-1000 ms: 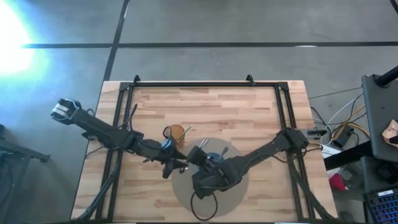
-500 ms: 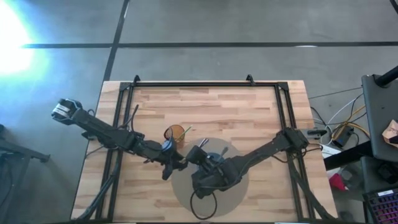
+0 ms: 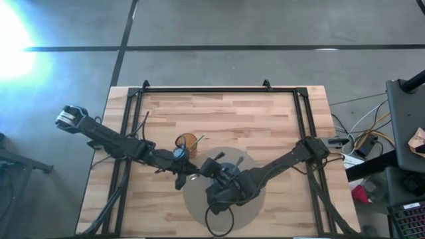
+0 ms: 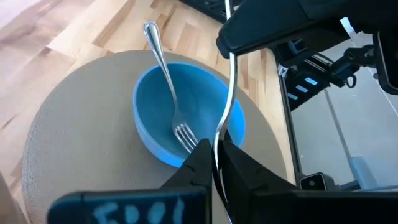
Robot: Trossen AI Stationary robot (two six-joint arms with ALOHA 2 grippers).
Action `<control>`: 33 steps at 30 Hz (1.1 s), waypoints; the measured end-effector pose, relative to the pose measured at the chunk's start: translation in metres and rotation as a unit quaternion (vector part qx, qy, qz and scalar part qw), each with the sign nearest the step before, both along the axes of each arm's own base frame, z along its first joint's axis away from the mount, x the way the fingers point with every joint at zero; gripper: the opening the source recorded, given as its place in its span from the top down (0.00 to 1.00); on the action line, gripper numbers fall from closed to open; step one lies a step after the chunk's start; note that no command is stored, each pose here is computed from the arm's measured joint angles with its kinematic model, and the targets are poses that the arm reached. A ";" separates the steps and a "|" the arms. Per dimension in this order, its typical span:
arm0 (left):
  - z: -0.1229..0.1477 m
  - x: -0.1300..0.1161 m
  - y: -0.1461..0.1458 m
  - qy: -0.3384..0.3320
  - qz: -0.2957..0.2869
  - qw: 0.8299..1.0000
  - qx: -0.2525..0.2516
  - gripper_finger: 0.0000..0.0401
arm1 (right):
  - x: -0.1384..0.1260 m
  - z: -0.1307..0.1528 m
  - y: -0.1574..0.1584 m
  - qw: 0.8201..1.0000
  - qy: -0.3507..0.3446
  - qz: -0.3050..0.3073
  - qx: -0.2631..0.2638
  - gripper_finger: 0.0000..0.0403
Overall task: Pick & Place Utensil
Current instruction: Put the silver spoon into the blue bowl
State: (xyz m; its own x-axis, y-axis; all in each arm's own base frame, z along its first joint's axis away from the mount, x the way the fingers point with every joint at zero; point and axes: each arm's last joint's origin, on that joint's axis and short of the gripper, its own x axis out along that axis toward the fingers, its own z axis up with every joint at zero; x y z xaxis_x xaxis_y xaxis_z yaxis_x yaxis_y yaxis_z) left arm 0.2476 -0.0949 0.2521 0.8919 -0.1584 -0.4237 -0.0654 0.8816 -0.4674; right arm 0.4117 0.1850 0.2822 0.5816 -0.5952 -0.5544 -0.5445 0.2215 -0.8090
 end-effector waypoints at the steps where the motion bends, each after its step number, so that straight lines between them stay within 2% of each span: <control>1: 0.000 0.000 0.000 0.000 0.000 1.000 0.000 0.96 | 0.000 0.000 0.000 1.000 0.000 0.000 0.000 0.97; 5: 0.000 0.000 0.000 -0.001 0.001 1.000 -0.001 0.98 | 0.000 0.000 0.000 1.000 -0.001 0.000 0.001 0.96; 13: 0.003 0.001 -0.001 -0.012 -0.002 1.000 -0.003 0.98 | 0.001 -0.001 -0.003 1.000 -0.005 -0.010 0.007 0.81; 18: 0.003 0.000 -0.001 -0.010 0.001 1.000 -0.002 0.99 | 0.002 -0.001 -0.004 0.998 -0.036 -0.038 0.037 0.76; 26: 0.004 0.000 0.000 -0.014 0.012 1.000 0.005 0.99 | -0.008 0.014 0.000 0.996 -0.055 -0.038 0.052 0.73; 33: 0.007 0.000 0.001 -0.026 0.018 0.999 0.006 0.99 | -0.026 0.038 -0.009 0.989 -0.085 -0.077 0.092 0.75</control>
